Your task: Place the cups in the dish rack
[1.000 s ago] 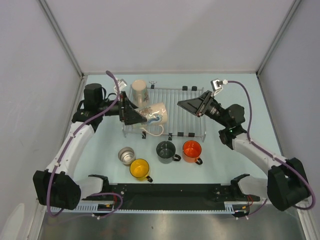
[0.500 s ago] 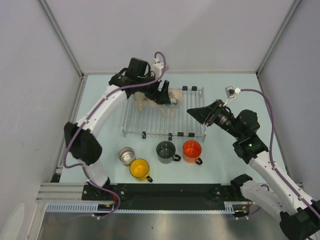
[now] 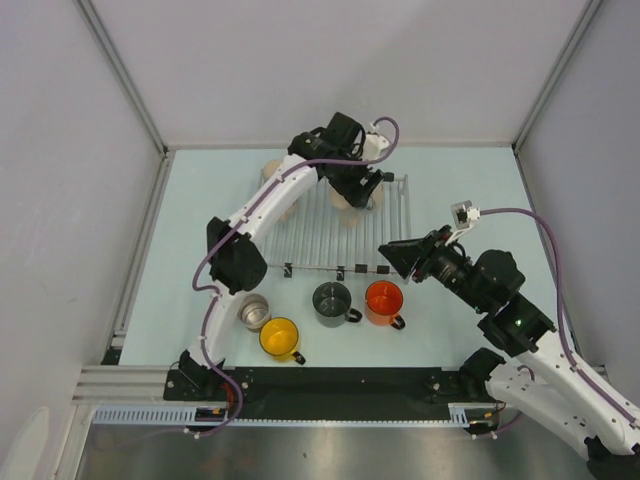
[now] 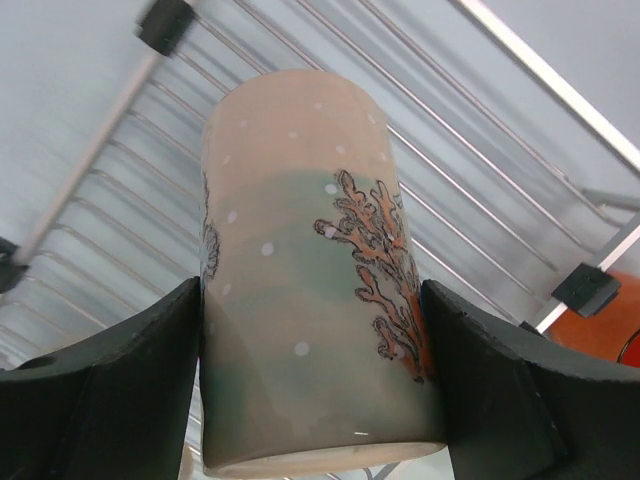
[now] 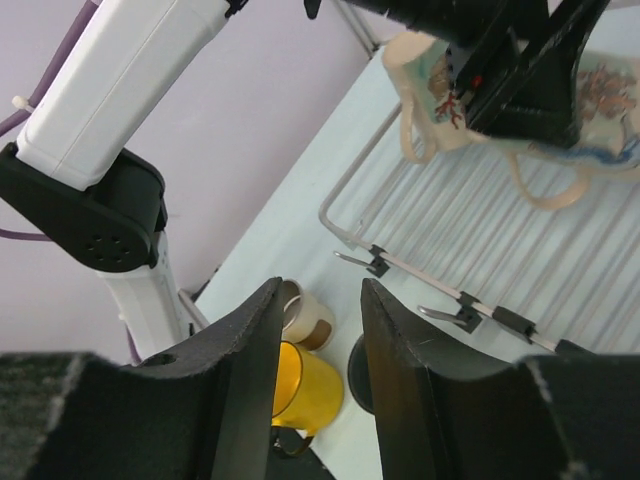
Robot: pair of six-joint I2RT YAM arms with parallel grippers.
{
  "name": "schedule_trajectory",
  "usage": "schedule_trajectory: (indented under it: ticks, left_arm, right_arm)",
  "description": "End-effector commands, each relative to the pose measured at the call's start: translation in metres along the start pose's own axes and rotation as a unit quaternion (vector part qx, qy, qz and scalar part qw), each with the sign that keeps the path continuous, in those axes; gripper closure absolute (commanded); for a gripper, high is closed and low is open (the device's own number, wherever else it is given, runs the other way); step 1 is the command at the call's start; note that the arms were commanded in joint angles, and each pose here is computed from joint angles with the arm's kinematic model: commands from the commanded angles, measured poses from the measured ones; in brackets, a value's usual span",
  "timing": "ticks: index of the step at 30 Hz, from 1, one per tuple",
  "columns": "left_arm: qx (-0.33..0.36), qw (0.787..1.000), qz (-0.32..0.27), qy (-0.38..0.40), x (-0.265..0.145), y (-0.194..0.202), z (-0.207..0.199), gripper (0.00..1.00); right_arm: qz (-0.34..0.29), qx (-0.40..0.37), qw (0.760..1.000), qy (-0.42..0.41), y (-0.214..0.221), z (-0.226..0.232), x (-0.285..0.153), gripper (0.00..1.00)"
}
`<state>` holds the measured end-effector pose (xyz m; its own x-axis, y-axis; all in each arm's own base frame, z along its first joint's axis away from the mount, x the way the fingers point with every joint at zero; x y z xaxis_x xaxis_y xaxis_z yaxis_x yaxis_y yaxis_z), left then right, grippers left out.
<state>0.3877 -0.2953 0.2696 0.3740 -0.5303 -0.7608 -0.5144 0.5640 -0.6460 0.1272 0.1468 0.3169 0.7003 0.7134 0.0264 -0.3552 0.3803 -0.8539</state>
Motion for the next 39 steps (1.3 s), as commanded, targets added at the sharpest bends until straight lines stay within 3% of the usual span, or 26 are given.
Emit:
schedule_trajectory:
  ticks: [1, 11, 14, 15, 16, 28, 30, 39]
  left_arm:
    - [0.048, 0.999, -0.019, -0.014, -0.009, -0.011, -0.006, 1.0]
    - [0.068, 0.998, 0.009, 0.002, 0.011, 0.001, -0.006, 1.0]
    - [0.071, 0.997, 0.024, 0.004, 0.02, 0.007, -0.005, 0.39]
    - [0.068, 0.997, 0.019, -0.003, 0.02, 0.007, -0.004, 0.09]
    - [0.066, 0.998, 0.024, -0.004, 0.024, 0.01, -0.004, 0.0]
    - [0.047, 0.998, -0.043, -0.011, 0.003, -0.004, -0.01, 0.0]
    - [0.048, 0.996, -0.077, -0.012, -0.011, -0.012, -0.011, 0.0]
    - [0.02, 0.995, -0.098, 0.012, -0.046, 0.0, -0.013, 0.0]
  right_arm:
    - [-0.004, -0.026, 0.999, 0.037, 0.009, -0.013, 0.0, 0.57]
    - [0.003, -0.025, 0.999, 0.038, 0.021, -0.02, 0.006, 0.58]
    - [0.002, -0.025, 0.999, 0.039, 0.021, -0.02, 0.005, 0.58]
    - [0.005, -0.026, 0.999, 0.039, 0.023, -0.021, 0.005, 0.59]
    - [0.003, -0.027, 0.999, 0.039, 0.023, -0.021, 0.005, 0.59]
    - [0.027, -0.029, 0.998, 0.038, 0.035, -0.027, 0.007, 0.59]
    - [0.029, -0.03, 0.998, 0.039, 0.036, -0.028, 0.007, 0.59]
    - [0.028, -0.046, 0.996, 0.069, 0.037, -0.035, 0.011, 0.58]
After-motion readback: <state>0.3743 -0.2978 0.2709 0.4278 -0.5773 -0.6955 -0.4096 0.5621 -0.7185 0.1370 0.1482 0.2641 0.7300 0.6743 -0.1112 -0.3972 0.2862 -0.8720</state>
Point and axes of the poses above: each gripper's point midway between its finger pads, its own x axis out along the fingers, its own z axis along the line the jaws close on, y = z × x, the point moved 10 cm from there along -x, back along the fingers, and after that the axes turned 5 degrees about -x, right-handed, at the moved point
